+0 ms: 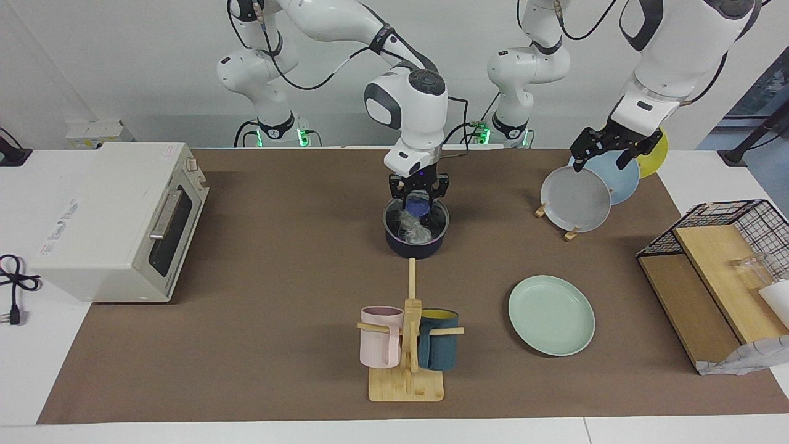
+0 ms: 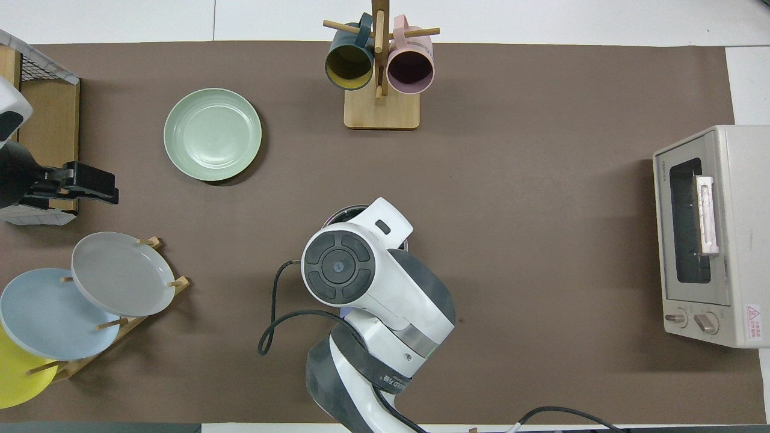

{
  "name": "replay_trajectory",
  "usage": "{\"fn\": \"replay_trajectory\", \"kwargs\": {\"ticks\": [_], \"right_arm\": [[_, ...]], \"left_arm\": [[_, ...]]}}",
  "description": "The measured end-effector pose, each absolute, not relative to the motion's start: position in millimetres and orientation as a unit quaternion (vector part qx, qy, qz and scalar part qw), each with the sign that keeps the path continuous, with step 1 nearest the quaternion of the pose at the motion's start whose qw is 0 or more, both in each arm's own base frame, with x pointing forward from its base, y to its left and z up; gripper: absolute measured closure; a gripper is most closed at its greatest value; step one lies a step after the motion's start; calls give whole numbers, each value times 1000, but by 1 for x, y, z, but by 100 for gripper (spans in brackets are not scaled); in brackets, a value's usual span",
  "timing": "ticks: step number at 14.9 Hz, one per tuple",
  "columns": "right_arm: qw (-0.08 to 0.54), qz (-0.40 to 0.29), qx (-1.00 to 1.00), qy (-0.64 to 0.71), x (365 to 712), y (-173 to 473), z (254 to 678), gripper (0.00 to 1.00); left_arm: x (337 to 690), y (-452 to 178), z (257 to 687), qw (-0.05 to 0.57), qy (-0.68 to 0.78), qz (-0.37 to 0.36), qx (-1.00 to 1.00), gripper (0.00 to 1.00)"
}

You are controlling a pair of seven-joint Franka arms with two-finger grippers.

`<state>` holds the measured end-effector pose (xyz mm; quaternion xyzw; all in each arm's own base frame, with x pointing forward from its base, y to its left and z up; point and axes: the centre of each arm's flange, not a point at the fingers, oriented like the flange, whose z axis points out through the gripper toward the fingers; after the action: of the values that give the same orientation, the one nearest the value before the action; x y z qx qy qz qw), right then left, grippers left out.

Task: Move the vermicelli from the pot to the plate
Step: 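Lower the right gripper and grasp the blue knob of the lid, then lift the glass lid off the saucepan with the right gripper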

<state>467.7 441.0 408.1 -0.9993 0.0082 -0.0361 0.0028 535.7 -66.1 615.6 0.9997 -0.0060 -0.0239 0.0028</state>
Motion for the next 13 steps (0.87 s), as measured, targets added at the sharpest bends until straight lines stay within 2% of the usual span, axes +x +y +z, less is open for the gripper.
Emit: {"fn": "replay_trajectory", "kwargs": {"ticks": [3,6,9,13], "right_arm": [[5,-39,-999,9,470,442,414,33],[5,-43,-999,11,483,437,444,33],[1,-46,-999,-19,516,403,467,33],[-19,-25,-998,-53,564,323,464,33]], "left_arm": [[536,-66,616,3,-6,-24,1000,0],[536,-68,616,3,-7,-24,1000,0],[535,-68,616,3,-7,-24,1000,0],[535,-70,615,2,-4,-24,1000,0]]}}
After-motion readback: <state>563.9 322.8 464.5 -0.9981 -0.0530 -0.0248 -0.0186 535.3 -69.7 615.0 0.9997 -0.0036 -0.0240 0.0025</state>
